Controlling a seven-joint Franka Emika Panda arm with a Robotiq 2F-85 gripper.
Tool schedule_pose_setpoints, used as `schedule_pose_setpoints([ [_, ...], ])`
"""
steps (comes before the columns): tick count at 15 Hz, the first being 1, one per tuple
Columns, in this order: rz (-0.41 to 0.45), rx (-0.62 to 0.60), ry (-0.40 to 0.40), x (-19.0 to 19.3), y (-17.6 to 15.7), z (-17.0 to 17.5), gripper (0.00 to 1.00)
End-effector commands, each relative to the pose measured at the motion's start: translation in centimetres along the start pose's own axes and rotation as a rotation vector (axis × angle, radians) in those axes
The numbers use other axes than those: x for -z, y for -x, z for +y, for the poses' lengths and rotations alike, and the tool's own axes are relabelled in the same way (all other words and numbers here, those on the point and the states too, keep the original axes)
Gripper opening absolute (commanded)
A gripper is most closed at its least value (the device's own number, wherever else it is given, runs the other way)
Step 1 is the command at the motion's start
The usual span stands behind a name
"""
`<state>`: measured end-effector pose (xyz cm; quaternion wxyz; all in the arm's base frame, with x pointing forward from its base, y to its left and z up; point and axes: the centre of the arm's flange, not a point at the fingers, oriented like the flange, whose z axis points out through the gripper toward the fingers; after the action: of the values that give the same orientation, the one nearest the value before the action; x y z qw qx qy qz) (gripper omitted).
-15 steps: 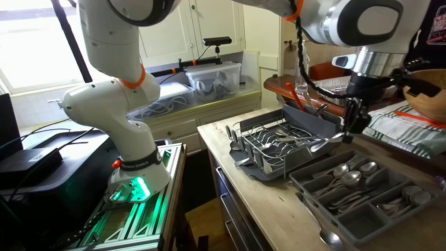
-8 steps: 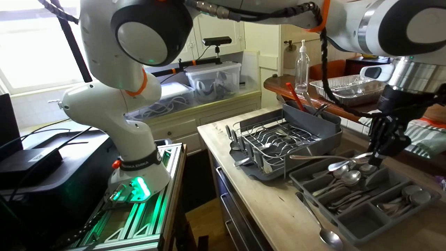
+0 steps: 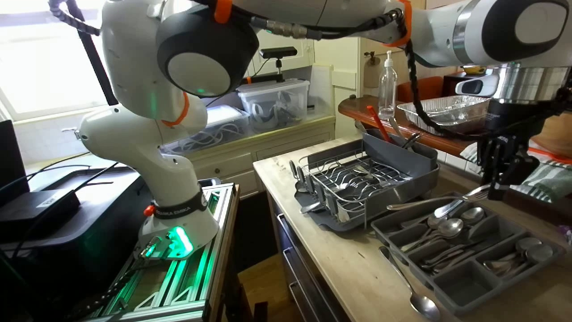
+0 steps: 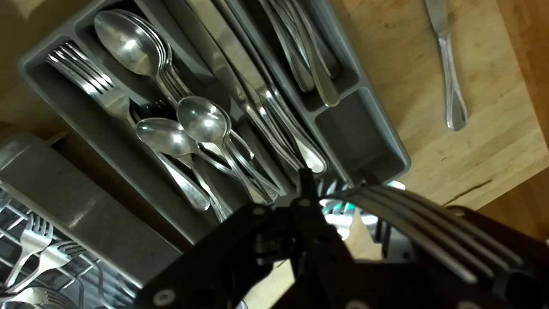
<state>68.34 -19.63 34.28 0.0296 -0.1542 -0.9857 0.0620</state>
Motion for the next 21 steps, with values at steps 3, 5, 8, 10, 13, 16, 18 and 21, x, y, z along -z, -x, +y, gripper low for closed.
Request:
schedule_pose_setpoints([
  [3,-0.021,0.017,0.016,-0.2,0.3,0.2,0.30],
  [5,-0.020,0.014,0.020,-0.5,0.3,-0.2,0.30],
  [8,-0.032,0.144,-0.009,-0.7,0.2,-0.6,0.07],
  [10,-0.047,0.221,-0.034,-0.3,-0.3,0.3,0.07],
  [13,-0.054,0.304,-0.067,0.2,-1.6,1.2,0.07],
  [16,-0.058,0.341,-0.070,0.1,-2.5,1.8,0.07],
  [18,-0.070,0.336,-0.051,-0.2,-2.8,2.0,0.07],
  [21,-0.079,0.303,-0.041,-0.8,-2.5,1.9,0.07],
])
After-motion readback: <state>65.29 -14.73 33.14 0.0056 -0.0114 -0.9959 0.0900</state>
